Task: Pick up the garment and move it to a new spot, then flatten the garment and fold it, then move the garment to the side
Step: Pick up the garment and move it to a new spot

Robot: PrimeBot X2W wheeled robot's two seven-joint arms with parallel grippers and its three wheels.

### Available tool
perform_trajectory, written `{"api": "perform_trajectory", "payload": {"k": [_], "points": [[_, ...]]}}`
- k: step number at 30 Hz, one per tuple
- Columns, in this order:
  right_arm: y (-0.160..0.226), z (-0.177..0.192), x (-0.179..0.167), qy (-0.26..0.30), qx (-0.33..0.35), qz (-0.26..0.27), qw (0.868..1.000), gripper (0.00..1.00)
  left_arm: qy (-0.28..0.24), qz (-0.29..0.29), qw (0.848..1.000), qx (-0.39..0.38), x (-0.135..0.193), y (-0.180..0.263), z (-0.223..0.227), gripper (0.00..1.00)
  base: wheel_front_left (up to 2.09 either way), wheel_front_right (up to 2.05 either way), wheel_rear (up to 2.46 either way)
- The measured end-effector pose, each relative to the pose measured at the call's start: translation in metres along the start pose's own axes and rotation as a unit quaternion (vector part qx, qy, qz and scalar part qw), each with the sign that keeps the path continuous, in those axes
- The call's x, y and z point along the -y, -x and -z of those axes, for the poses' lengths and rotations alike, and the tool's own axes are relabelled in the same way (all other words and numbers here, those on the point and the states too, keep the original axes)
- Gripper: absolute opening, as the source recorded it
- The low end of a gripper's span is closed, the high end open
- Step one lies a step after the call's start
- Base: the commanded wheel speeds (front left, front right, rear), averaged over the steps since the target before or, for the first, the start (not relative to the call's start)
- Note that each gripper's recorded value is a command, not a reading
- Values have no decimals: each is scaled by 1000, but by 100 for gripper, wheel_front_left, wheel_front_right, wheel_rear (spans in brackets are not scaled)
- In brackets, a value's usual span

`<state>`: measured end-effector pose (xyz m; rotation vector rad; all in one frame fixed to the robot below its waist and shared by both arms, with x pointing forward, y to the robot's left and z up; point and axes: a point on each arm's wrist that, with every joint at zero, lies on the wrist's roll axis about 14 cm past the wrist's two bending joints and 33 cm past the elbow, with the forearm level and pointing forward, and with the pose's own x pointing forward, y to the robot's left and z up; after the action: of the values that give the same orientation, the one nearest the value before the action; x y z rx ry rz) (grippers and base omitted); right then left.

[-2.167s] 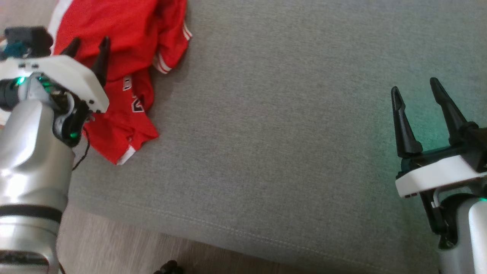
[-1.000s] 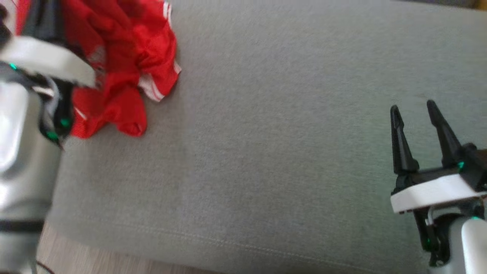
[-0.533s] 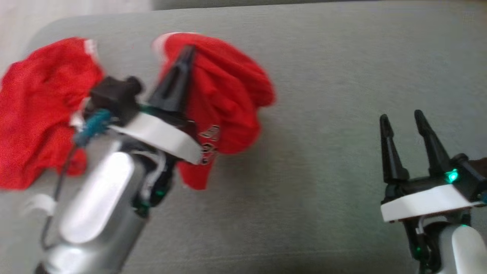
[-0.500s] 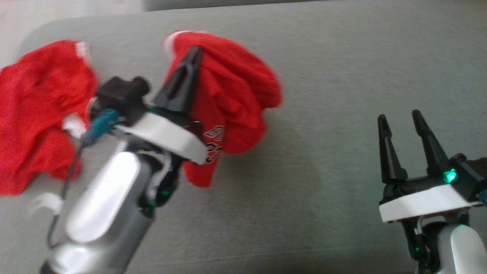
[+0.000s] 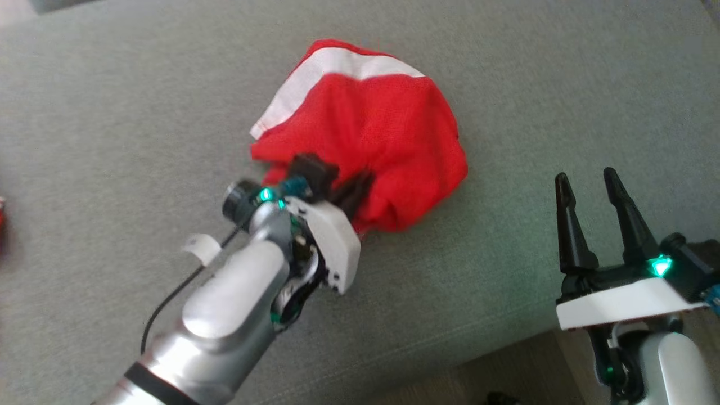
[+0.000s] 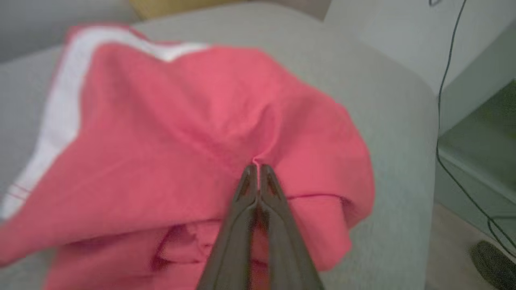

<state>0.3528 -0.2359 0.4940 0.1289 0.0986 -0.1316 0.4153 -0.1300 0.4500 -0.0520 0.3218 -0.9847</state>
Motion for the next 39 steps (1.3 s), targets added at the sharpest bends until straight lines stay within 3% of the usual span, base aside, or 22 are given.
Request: {"api": "perform_trajectory", "payload": {"k": [4, 5, 6, 11, 16, 22, 29, 34, 39], "points": [[-2, 11, 7, 0, -16, 12, 1000, 100, 6, 33, 998, -51, 12, -3, 38, 0, 0, 0, 0], [-3, 12, 7, 0, -17, 11, 1000, 100, 6, 37, 999, -39, 13, -3, 35, 10, 0, 0, 0], [-6, 12, 5, -1, -16, 8, 1000, 100, 2, 35, 999, -25, 13, -2, 31, 100, 0, 0, 0], [-20, 6, -15, 4, -3, -25, 1000, 100, -8, 9, 997, 71, 3, 14, -8, 100, 0, 0, 0], [-28, 1, -38, 9, 1, -62, 998, 100, 2, -85, 987, 139, -31, 54, -31, 100, 0, 0, 0], [-31, -7, -62, 13, 7, -98, 995, 100, 24, -233, 956, 176, -89, 126, -38, 100, 0, 0, 0], [-29, -16, -83, 15, 14, -128, 992, 100, 21, -361, 912, 196, -128, 211, -35, 100, 0, 0, 0], [-24, -14, -84, 18, 10, -131, 991, 100, 4, -396, 896, 201, -131, 245, -32, 100, 0, 0, 0], [-15, -12, -76, 20, 6, -121, 992, 100, -6, -399, 895, 197, -121, 256, -27, 100, 0, 0, 0]]}}
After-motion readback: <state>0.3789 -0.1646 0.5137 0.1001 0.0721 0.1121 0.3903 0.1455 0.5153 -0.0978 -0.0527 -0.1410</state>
